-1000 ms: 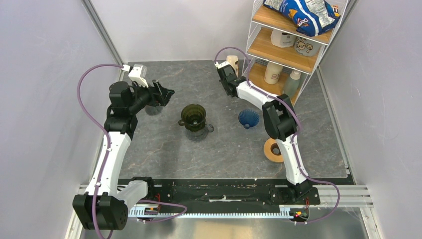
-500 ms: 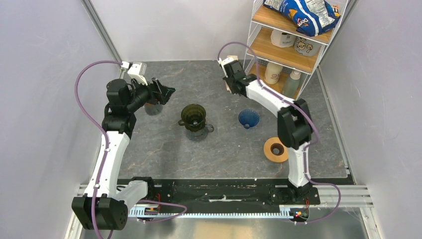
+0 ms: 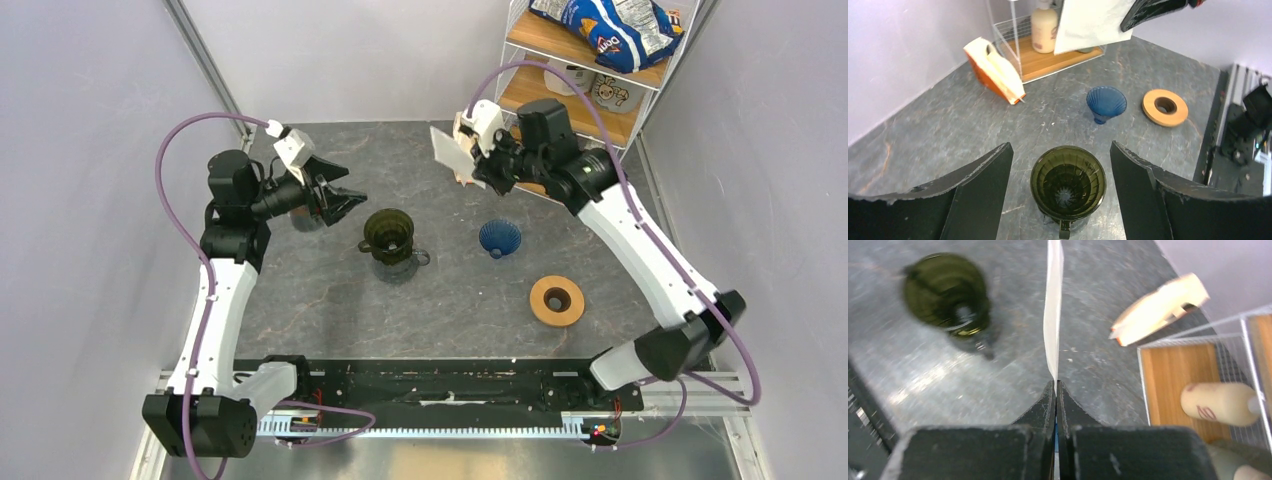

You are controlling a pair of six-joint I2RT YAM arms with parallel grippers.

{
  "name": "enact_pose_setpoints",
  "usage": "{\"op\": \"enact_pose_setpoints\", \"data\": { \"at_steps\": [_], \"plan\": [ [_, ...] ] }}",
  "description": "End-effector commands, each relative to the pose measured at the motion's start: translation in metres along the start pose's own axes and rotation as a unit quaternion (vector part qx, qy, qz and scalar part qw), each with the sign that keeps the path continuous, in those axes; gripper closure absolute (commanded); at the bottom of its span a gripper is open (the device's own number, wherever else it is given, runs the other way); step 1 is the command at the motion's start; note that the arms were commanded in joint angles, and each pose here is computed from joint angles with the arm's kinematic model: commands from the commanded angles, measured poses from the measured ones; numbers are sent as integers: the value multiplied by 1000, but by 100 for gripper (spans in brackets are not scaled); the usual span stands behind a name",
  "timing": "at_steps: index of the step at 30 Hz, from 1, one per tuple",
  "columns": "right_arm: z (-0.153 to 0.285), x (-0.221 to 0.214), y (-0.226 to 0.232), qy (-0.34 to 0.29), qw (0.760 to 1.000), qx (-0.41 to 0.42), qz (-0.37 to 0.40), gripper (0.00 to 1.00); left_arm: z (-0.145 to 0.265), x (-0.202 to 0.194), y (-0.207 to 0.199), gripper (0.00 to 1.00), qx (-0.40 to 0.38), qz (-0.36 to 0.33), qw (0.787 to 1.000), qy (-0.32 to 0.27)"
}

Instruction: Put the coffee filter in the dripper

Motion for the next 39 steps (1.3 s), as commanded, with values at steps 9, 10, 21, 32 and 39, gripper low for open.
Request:
{"op": "enact_pose_setpoints", "data": {
  "at_steps": [9,10,21,32,39],
  "plan": [
    [62,-7,92,-34,963,233,133,100,-36,-11,-60,28,-194,-154,969,-19],
    [64,-8,95,-34,961,239,136,100,-39,-11,-63,29,-198,-160,967,-21],
    [77,-9,109,-43,950,263,165,100,-51,0,-90,43,-218,-176,958,-66],
    [74,-1,110,-59,946,263,182,100,-50,17,-108,81,-234,-198,946,-104],
    [64,29,91,-97,971,181,121,77,-48,21,-107,98,-202,-187,956,-100]
  ]
}}
Point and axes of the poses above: each gripper's point midway between its finger pads, its own z axis back along the fingers, its own y axis along the line the jaws close on, x = y × z, the point moved 3 cm from there along z, back along the fingers, and after that the axes turned 12 degrees about -z, right-handed, at the moved point
